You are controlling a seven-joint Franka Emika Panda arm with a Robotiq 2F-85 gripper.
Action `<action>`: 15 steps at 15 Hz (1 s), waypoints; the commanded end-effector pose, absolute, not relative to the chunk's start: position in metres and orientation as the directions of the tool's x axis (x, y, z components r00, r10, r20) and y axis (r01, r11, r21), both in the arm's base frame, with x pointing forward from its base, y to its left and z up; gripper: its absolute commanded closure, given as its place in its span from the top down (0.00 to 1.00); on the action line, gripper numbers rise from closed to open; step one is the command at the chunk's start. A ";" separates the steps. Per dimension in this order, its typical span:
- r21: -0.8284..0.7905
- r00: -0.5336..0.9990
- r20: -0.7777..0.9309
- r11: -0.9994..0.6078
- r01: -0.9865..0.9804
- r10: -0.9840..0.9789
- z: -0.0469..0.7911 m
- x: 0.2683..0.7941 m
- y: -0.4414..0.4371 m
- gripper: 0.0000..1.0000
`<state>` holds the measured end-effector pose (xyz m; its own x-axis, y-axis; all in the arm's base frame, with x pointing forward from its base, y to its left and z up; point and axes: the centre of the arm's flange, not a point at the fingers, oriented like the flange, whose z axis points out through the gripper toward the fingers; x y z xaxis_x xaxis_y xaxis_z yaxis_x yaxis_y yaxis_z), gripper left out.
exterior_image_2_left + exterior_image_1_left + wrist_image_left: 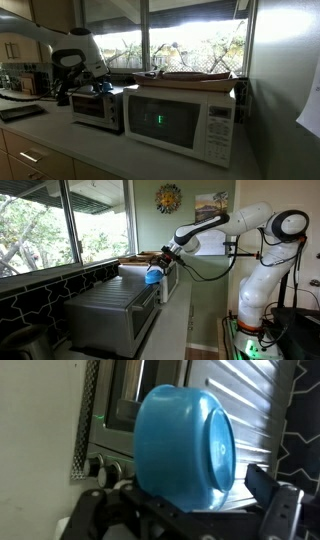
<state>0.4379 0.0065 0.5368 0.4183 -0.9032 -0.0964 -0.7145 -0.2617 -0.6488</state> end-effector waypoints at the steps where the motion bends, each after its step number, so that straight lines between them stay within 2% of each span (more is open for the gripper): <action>1: -0.617 0.342 -0.087 -0.218 -0.756 -0.936 0.537 0.442 0.017 1.00; 5: -0.586 0.315 -0.010 -0.249 -0.771 -0.949 0.546 0.455 0.032 1.00; 10: -0.485 0.310 0.231 -0.385 -0.785 -0.922 0.564 0.479 0.052 1.00; 15: -0.426 0.310 0.351 -0.445 -0.788 -0.884 0.555 0.503 0.067 1.00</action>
